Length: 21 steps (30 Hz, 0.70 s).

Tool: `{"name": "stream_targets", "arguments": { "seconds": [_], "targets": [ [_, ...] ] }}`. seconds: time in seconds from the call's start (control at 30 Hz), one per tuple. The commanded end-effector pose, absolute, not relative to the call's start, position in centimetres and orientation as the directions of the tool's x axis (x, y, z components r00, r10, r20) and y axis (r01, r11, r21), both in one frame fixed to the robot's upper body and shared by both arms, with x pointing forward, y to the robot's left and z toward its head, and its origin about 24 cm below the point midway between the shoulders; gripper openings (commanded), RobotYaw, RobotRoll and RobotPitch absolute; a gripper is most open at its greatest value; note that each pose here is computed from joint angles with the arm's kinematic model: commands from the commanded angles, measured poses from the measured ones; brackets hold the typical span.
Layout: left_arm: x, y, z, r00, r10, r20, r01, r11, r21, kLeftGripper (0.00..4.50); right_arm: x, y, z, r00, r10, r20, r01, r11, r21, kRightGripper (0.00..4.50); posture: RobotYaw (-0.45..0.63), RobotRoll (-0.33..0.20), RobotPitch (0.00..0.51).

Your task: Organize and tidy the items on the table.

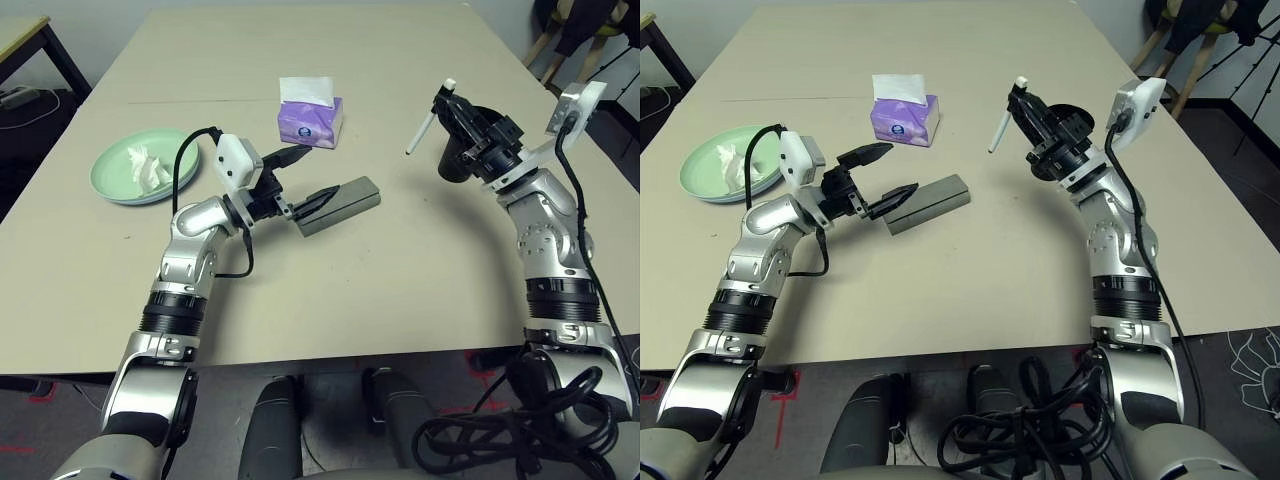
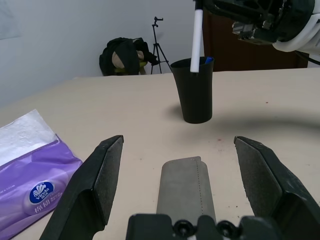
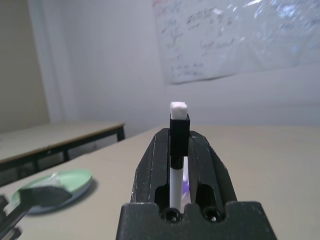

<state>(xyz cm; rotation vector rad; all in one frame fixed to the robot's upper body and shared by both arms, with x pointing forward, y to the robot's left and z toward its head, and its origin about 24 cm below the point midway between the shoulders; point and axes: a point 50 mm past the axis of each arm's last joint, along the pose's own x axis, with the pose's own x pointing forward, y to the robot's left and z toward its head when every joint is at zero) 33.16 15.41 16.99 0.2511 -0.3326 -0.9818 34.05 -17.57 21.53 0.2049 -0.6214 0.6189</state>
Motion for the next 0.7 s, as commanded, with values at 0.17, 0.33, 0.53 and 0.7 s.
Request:
{"name": "stream_targets", "arguments": {
  "seconds": [0.17, 0.33, 0.53, 0.7],
  "targets": [
    [33.6, 15.5, 17.0, 0.509, -0.849, 0.143, 0.771, 0.524, 0.362, 4.5, 35.3, -19.2, 24.9, 0.723, 0.243, 0.647, -0.33, 0.944, 0.015, 0.32, 0.0, 0.0, 0.094],
    [34.1, 15.9, 17.5, 0.507, -0.852, 0.129, 0.77, 0.515, 0.377, 4.5, 36.3, -20.1, 24.7, 0.815, 0.152, 0.559, -0.212, 0.976, 0.045, 0.32, -0.01, 0.0, 0.097],
    [34.5, 16.5, 17.5, 0.503, -0.858, 0.099, 0.785, 0.502, 0.362, 4.5, 36.6, -20.9, 24.3, 0.879, 0.033, 0.476, -0.061, 0.997, 0.045, 0.32, -0.01, 0.0, 0.104],
    [34.4, 16.6, 17.1, 0.502, -0.86, 0.093, 0.798, 0.501, 0.335, 4.5, 36.6, -21.1, 24.1, 0.896, -0.01, 0.443, -0.004, 1.0, 0.029, 0.32, -0.02, 0.0, 0.108]
  ]
}}
